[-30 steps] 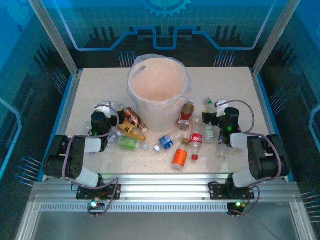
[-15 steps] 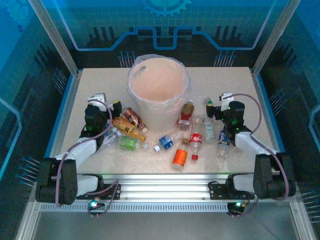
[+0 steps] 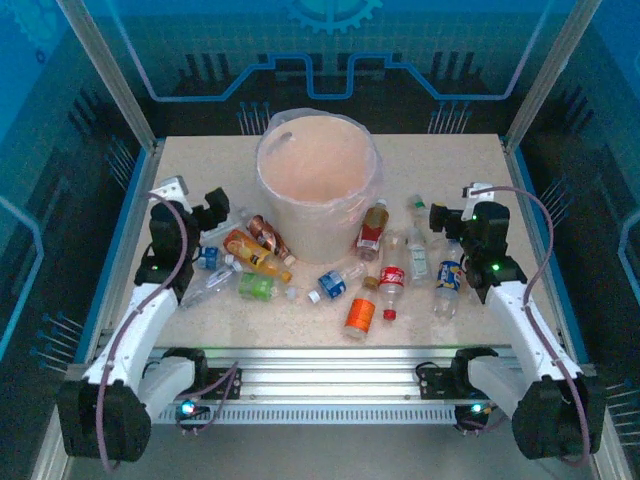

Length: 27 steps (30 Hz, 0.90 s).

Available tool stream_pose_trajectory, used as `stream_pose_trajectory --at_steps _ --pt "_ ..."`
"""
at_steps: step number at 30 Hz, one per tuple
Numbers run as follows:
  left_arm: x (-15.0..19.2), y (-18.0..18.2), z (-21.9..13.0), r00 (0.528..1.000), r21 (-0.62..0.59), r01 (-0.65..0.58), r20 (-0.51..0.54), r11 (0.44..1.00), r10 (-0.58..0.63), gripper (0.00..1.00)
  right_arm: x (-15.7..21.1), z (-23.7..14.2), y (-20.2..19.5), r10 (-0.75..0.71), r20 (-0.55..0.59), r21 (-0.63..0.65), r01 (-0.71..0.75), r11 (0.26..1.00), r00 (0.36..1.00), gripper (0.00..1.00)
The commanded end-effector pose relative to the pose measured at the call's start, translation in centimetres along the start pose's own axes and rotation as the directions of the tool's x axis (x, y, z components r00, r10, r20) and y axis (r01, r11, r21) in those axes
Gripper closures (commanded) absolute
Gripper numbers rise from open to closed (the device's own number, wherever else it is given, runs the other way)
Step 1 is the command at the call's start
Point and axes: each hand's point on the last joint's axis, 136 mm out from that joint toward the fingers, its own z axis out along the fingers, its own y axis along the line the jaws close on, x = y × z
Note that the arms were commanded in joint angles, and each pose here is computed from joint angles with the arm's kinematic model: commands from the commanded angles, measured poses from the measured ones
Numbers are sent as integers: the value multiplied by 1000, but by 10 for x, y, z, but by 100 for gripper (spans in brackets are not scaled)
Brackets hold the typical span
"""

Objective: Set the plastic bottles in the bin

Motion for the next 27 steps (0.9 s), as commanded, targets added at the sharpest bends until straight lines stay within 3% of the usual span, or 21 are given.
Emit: stream_pose_trajectory --at_steps 1,10,15,21,27 --pt "-9 24 -27 992 -147 118 -16 982 -122 1 10 -13 -10 73 -88 58 -68 996 993 0" --pt "-11 44 -80 970 -233 236 -3 943 -244 1 19 -27 -17 134 -163 112 -117 987 977 0" --pt "-3 57 -98 954 -342 257 -62 904 -294 1 16 -33 -21 159 -186 142 -134 981 970 0" --pt "12 75 -111 937 -478 208 -152 853 -313 1 16 -35 -21 180 -212 154 -149 977 961 0" --pt "26 77 -105 896 -497 240 -217 834 -387 1 15 -31 -19 192 -247 157 -156 975 950 0"
